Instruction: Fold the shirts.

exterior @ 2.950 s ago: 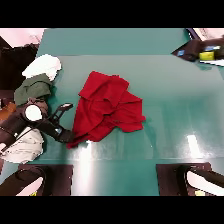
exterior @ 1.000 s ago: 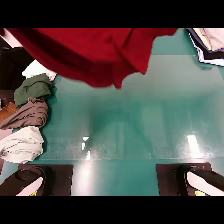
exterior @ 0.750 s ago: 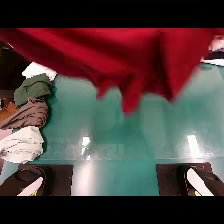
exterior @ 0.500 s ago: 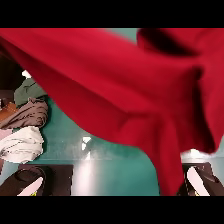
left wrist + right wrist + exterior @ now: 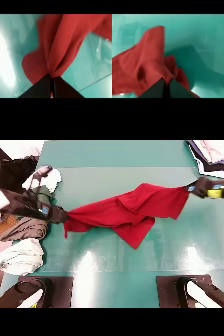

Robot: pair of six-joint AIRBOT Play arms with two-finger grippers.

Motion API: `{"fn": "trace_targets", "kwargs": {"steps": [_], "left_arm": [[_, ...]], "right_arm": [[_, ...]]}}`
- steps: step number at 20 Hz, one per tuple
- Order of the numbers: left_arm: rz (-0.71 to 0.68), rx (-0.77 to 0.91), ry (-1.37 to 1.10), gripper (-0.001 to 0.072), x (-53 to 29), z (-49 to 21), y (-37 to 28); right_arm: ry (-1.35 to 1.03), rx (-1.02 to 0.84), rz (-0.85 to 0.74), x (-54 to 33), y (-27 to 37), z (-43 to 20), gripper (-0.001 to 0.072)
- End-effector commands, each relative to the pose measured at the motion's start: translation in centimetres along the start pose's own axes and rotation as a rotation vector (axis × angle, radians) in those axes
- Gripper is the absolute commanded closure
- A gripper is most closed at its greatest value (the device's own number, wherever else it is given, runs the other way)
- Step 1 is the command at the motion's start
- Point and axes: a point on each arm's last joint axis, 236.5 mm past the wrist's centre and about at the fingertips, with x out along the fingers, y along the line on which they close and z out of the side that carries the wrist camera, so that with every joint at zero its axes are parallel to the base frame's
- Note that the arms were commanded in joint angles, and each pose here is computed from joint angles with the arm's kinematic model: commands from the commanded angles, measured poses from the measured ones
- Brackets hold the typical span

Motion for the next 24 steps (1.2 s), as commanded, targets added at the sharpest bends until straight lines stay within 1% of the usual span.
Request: {"fn": "trace_targets", "kwargs": {"steps": [1,2,3,5,6,7,11,12,13,14,15,19,24], "left_arm": [[0.003,-0.056,0.021,0.0685,4.0,-2.1,1.5],[0.002,-0.056,0.016,0.0684,4.0,-2.0,1.5],[0.003,-0.055,0.013,0.0684,4.0,-1.9,1.5],[0.003,-0.056,0.01,0.0684,4.0,-1.9,1.5],[0.003,-0.056,0.008,0.0685,4.0,-1.8,1.5],[0.003,-0.056,0.002,0.0684,4.0,-1.7,1.5],[0.003,-0.057,-0.012,0.0684,4.0,-1.3,1.5],[0.003,-0.057,-0.015,0.0684,4.0,-1.3,1.5],[0.003,-0.056,-0.017,0.0684,4.0,-1.2,1.5],[0.004,-0.057,-0.018,0.0685,4.0,-1.2,1.5],[0.003,-0.057,-0.019,0.0684,4.0,-1.2,1.5],[0.001,-0.058,-0.018,0.0684,4.0,-1.2,1.5],[0.001,-0.058,-0.016,0.0684,4.0,-1.2,1.5]], "right_arm": [[-0.007,0.03,-0.065,6.2,-4.1,0.6,0.0135],[0.009,0.038,-0.066,6.7,-4.5,1.0,0.0005],[0.035,0.044,-0.062,6.5,-4.8,1.5,0.0073],[0.09,0.026,-0.052,5.0,-5.4,1.8,0.0251],[0.123,0.01,-0.045,4.2,-5.7,1.3,0.0266],[0.165,0.022,-0.039,3.8,-6.0,0.3,0.0266],[0.413,0.096,0.003,5.1,-6.1,-9.3,0.0267],[0.454,0.113,0.003,5.8,-6.1,-11.7,0.0278],[0.475,0.119,-0.002,6.6,-6.1,-13.5,0.0319],[0.488,0.121,-0.009,7.5,-6.1,-15.0,0.0382],[0.499,0.116,-0.018,8.5,-6.1,-16.4,0.0397],[0.508,0.138,0.004,12.1,-4.7,-19.0,0.0397],[0.499,0.142,-0.01,14.0,-4.9,-19.4,0.0397]]}}
